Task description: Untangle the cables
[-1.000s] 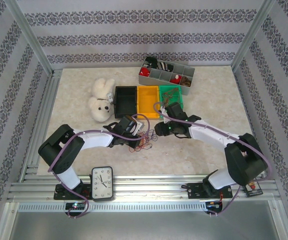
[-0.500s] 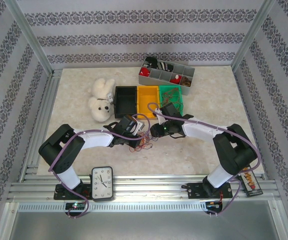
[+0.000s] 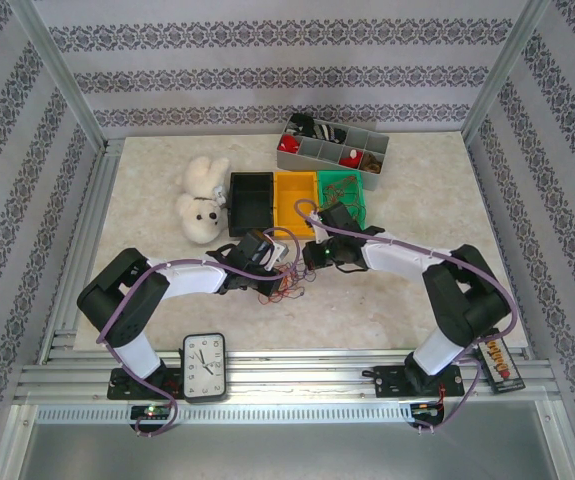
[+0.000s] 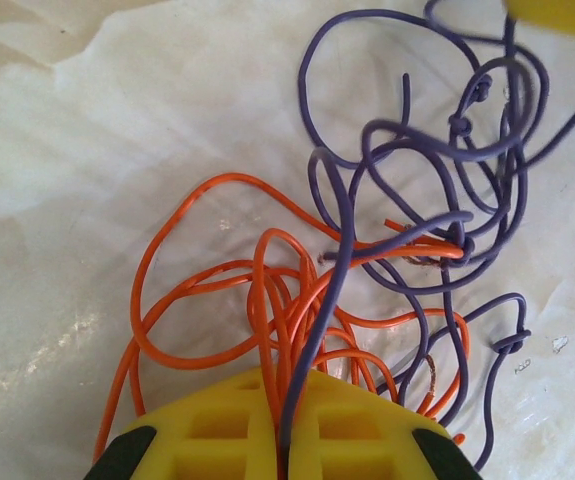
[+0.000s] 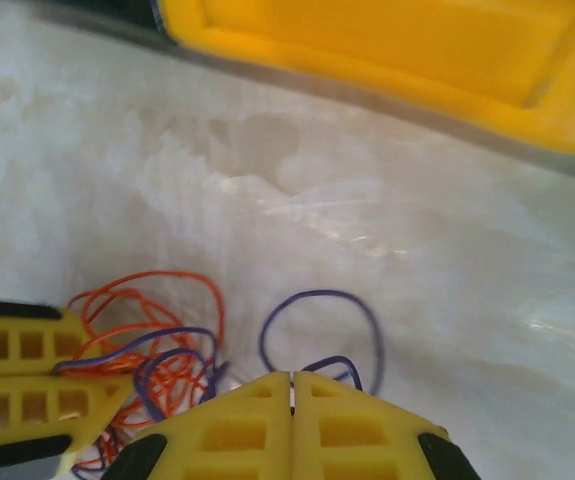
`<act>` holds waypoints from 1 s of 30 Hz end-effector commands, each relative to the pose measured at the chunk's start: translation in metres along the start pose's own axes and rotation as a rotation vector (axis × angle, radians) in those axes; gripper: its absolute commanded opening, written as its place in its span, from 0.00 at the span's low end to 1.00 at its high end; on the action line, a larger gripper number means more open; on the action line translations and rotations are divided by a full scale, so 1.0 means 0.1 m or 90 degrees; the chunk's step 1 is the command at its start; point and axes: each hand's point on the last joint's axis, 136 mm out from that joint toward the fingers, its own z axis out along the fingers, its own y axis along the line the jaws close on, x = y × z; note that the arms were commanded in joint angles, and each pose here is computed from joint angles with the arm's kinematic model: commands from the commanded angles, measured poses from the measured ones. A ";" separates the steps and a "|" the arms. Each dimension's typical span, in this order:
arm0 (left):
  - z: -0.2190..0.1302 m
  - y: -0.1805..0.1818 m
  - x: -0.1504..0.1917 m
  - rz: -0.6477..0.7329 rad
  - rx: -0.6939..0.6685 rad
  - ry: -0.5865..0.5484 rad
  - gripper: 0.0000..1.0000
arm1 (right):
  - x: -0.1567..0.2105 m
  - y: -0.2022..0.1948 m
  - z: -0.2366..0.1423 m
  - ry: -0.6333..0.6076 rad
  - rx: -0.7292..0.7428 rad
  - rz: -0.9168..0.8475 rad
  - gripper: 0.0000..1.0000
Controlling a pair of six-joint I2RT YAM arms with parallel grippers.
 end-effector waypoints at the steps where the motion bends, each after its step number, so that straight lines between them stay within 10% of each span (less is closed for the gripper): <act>1: 0.02 0.06 0.10 -0.016 -0.010 0.016 0.00 | -0.17 -0.39 -0.28 -0.077 0.097 0.057 0.00; 19: -0.05 0.34 0.18 -0.050 -0.101 0.001 0.00 | 0.20 -2.15 -1.84 -0.322 0.384 0.463 0.00; 30: -0.07 0.27 0.07 -0.056 -0.058 -0.021 0.00 | -0.15 -1.85 -1.94 -0.351 0.276 0.379 0.01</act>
